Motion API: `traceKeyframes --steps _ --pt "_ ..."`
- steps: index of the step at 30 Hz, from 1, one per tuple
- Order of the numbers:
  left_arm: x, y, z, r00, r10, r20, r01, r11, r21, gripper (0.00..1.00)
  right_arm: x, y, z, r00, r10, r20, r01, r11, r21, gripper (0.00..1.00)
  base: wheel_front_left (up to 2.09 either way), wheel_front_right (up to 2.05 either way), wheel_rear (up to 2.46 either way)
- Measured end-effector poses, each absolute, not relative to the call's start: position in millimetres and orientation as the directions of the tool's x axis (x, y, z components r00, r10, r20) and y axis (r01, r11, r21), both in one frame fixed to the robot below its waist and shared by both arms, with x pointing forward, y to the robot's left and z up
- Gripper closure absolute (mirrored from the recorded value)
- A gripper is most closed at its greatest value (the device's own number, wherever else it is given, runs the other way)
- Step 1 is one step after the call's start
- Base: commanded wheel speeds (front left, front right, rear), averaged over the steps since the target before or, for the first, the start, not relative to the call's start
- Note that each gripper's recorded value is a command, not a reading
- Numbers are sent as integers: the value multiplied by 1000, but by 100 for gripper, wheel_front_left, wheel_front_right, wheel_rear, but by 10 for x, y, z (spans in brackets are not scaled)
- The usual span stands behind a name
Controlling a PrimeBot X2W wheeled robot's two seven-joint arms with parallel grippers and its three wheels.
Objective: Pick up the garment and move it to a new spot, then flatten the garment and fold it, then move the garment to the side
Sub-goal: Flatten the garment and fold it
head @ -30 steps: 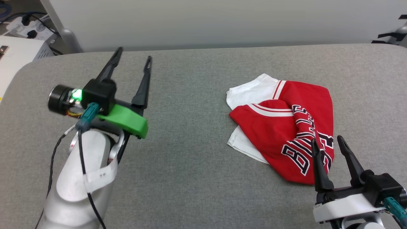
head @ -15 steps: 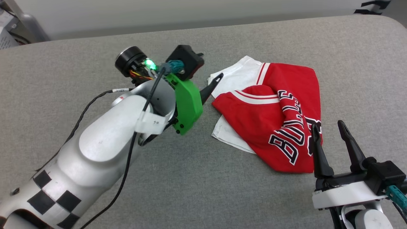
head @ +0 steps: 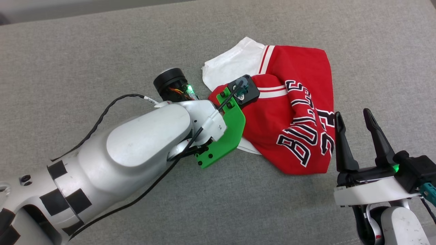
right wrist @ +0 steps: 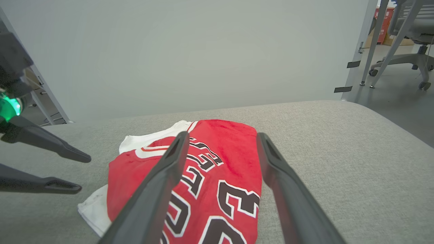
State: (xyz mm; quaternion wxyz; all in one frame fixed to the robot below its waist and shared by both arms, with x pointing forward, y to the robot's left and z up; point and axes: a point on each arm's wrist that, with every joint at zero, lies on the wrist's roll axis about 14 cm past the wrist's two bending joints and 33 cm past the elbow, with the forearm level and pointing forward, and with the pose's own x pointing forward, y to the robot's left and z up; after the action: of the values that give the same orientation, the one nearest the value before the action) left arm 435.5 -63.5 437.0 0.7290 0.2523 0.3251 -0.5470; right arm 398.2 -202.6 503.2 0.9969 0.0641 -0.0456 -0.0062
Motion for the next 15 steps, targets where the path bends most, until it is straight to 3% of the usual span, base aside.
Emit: traceKeyframes --steps 8,15 --pt "4170 -536 3844 80 -519 -851 973 227 -47 0 4071 -2097 4911 997 -38 60 30 990 136 0 0 0 0" --pt "4212 -519 3681 79 -479 -874 979 205 -24 0 4107 -2154 4841 998 -53 42 47 990 131 0 0 0 0"
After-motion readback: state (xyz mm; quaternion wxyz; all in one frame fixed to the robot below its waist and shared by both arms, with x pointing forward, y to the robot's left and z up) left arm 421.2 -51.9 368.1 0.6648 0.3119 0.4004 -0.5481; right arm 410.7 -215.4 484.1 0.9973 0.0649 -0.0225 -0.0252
